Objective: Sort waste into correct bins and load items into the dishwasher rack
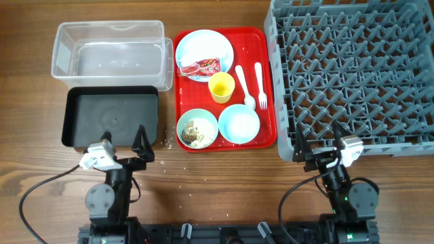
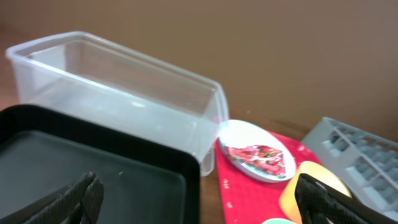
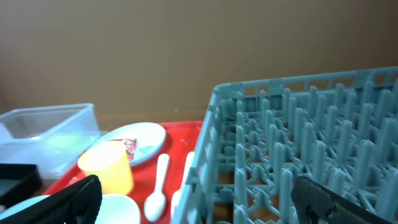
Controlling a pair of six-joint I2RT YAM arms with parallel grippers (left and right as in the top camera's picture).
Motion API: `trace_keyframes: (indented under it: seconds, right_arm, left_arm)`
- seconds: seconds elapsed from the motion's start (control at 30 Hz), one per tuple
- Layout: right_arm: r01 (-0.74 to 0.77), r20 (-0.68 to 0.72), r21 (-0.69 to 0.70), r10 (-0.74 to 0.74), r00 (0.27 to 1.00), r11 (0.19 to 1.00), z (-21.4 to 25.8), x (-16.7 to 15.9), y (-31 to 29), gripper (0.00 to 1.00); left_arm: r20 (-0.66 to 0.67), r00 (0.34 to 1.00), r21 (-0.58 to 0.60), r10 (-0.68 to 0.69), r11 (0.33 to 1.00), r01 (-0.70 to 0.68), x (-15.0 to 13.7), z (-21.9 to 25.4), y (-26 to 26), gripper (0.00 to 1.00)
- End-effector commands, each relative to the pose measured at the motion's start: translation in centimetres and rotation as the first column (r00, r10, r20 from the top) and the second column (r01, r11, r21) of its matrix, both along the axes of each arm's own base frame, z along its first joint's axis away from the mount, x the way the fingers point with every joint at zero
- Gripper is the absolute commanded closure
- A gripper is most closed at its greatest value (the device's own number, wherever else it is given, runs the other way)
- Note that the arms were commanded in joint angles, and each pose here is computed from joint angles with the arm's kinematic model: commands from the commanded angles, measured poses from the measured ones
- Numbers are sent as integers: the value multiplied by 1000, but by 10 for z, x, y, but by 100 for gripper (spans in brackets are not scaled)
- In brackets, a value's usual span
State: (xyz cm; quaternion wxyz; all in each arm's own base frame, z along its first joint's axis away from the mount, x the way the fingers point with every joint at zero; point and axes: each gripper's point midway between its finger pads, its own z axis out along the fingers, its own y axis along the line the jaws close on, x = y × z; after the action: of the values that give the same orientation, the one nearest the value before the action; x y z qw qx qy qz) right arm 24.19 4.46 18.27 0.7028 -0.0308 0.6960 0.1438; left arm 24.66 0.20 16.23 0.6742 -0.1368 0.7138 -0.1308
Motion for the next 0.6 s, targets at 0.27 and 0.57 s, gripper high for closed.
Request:
trace_keyframes:
  seconds: [0.27,0.57]
  right_arm:
    - [-120,137,-122,136,981,985,113,-16,23,0]
    - [-199,-241,-124,165,956,972,133,29,29,0]
  left_arm:
    - [73,974,108,-215,972,206,7,80,-35,0]
    - [-266,893,135,-364,903,408,79,125,-68,0]
